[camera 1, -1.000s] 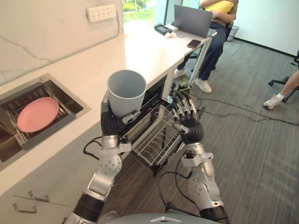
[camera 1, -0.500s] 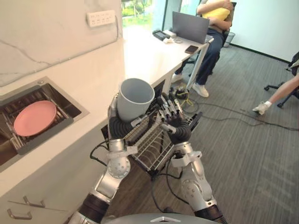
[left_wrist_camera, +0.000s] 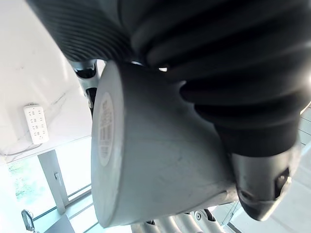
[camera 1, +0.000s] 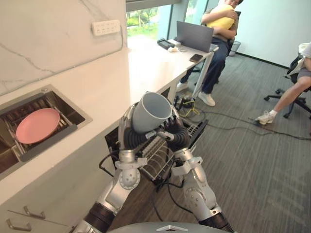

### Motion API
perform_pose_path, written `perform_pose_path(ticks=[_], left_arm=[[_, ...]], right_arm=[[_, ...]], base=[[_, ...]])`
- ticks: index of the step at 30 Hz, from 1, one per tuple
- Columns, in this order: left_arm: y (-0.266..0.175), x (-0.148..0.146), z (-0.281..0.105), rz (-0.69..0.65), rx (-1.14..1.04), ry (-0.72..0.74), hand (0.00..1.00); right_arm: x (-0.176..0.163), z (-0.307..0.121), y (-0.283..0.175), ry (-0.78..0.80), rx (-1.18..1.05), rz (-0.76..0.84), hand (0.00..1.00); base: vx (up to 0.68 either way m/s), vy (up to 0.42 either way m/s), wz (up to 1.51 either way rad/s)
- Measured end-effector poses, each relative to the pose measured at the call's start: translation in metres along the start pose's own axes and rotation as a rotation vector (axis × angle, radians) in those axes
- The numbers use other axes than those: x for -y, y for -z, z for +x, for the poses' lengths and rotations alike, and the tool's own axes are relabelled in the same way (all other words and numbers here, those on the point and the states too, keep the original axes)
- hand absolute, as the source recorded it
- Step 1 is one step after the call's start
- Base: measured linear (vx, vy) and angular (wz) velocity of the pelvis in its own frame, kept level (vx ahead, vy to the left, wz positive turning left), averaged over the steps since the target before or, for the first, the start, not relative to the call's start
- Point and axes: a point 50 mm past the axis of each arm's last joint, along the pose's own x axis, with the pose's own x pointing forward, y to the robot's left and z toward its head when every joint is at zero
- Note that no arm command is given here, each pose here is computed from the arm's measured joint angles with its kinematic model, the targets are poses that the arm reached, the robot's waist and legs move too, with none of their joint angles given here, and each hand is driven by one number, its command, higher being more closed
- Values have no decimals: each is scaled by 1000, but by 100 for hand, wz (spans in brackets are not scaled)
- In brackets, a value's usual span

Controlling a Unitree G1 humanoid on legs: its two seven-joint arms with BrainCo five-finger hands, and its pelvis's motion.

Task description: Walk over to the sink, pick up the cup, carry it to the dishwasher, place the cup inside the dishwasher, then close the dishwasher door

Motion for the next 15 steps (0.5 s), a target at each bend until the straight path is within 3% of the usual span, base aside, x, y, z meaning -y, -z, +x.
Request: perform_pose_path(ticks=[14, 15], left_arm=[[0, 10, -8, 54, 40, 78, 100], [0, 11, -9, 60, 46, 84, 100]], right_arm=[[0, 0, 4, 72, -27, -14, 0], [0, 0, 5, 68, -42, -32, 100]], base=[[-20, -10, -1], [0, 0, 0]])
